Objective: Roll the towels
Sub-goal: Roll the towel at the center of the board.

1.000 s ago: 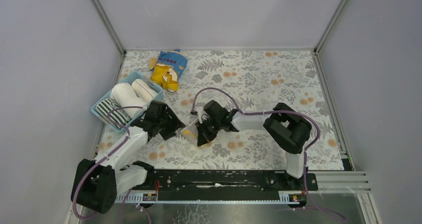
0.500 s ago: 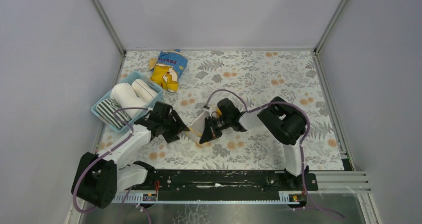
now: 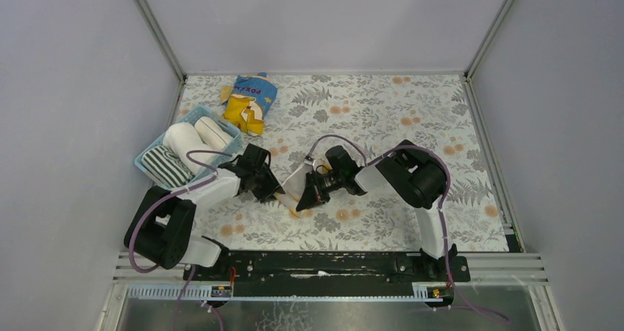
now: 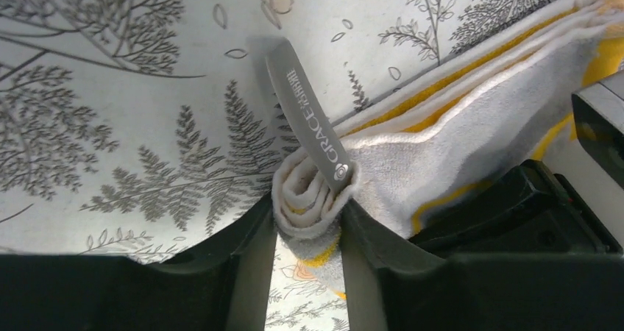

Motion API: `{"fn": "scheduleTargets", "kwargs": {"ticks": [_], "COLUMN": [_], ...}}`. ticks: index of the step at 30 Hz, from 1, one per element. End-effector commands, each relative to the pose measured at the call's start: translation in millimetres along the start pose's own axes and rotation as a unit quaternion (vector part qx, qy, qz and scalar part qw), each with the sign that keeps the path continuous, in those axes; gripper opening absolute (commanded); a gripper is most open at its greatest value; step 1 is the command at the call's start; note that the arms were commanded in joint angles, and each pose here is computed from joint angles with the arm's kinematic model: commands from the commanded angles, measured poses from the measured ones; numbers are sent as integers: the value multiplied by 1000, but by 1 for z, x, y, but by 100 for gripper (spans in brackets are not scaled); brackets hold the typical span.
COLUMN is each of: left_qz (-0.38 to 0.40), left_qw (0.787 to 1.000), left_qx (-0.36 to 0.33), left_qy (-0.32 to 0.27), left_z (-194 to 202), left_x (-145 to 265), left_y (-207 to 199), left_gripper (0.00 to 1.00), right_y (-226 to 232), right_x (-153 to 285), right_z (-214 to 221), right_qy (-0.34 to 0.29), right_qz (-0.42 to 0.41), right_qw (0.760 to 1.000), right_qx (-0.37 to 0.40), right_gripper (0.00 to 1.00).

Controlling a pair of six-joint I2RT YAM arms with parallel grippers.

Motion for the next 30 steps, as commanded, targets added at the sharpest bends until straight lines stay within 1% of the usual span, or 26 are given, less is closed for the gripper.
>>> {"fn": "scheduleTargets", "kwargs": {"ticks": [1,5,8,11,13,16,19,24,28,30], "left_qz": [-5,-18,-25,-34,-40,-47,-53,-60,-66,-67], "left_qw": [999,999,999,998,998,998,998,997,997,997], "left_qx": [-11,-18,-25,-32,-37,-41,-44,-44,-43,-42], "left_qy": [-34,-34,-32,-30,-27,-22,-15,1,11,11], "left_z": [-10,-11,-12,-13,-13,-14,-14,-11,-9,-9], "left_x": [-9,-11,-10,-8,-7,-6,-6,-10,-14,-15], "left_y": [-6,-4,-4,-4,-5,-6,-6,-3,-1,-1], "left_gripper": [28,16,6,4,5,6,7,10,10,11], "right_y": [5,22,34,53,62,73,91,102,103,103], "right_x": [7,19,30,39,41,36,29,6,-12,-20], "right_z": [-7,-12,-13,-11,-7,-1,3,12,20,23], "right_qy": [-7,-17,-22,-32,-33,-35,-56,-75,-84,-88], "right_qz": [30,74,124,185,241,308,341,386,409,410], "right_qw": [999,994,983,960,935,893,853,791,753,742], "right_qx": [26,81,136,207,259,327,390,468,509,523], "right_gripper": [11,28,40,51,56,60,62,64,62,61]}}
Point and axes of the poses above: each gripper's point midway between its finger pads, its own x axis back along the fingers, its own y axis along the line the jaws close on, z = x × y, the point moved 8 cm from there along x, back along the fingers, and after that the axes turned 1 degree about x, right-handed, at the moved point
